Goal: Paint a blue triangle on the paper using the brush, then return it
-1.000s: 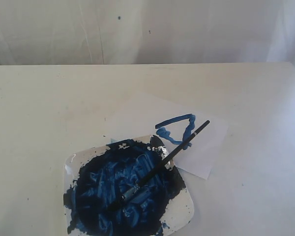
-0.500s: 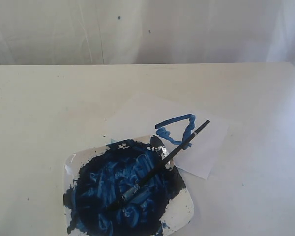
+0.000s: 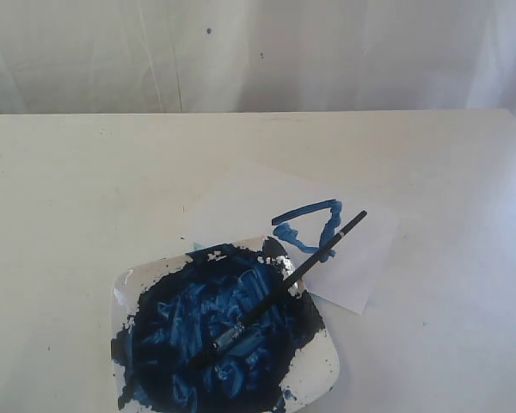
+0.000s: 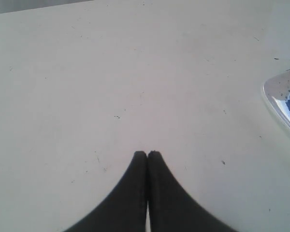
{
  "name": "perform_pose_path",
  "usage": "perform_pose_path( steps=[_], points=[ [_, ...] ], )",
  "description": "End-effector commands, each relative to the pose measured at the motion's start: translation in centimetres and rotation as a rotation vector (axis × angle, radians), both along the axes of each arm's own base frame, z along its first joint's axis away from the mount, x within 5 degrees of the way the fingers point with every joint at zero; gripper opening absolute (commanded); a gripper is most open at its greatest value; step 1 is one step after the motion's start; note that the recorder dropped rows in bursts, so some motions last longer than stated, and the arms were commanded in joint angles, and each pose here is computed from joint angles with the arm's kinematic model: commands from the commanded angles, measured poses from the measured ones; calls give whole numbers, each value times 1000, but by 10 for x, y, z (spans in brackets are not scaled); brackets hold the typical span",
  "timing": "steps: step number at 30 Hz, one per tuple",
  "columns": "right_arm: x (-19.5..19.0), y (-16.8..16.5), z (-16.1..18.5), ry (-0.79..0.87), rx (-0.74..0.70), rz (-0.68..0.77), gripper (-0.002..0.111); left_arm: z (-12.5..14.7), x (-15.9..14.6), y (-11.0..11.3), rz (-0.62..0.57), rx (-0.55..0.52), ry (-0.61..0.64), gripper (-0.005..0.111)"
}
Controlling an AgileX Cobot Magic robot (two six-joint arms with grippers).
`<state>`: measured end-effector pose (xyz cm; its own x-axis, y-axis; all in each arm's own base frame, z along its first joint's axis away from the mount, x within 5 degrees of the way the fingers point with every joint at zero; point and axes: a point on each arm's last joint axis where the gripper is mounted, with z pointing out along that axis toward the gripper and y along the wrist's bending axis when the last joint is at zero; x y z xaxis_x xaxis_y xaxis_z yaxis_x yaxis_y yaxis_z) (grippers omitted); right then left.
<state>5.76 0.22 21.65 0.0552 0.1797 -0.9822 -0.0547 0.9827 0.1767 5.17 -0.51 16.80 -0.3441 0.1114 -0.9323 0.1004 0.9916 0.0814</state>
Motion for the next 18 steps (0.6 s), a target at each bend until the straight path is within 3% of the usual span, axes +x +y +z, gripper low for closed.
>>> perform_pose_path(
  steps=[1,18],
  points=[
    [-1,-2,-7,22,-5,-19,0,-1,0,0,1,-8,1,0],
    [-1,-6,-19,150,-11,-63,0,-1,0,0,1,-8,1,0]
  ],
)
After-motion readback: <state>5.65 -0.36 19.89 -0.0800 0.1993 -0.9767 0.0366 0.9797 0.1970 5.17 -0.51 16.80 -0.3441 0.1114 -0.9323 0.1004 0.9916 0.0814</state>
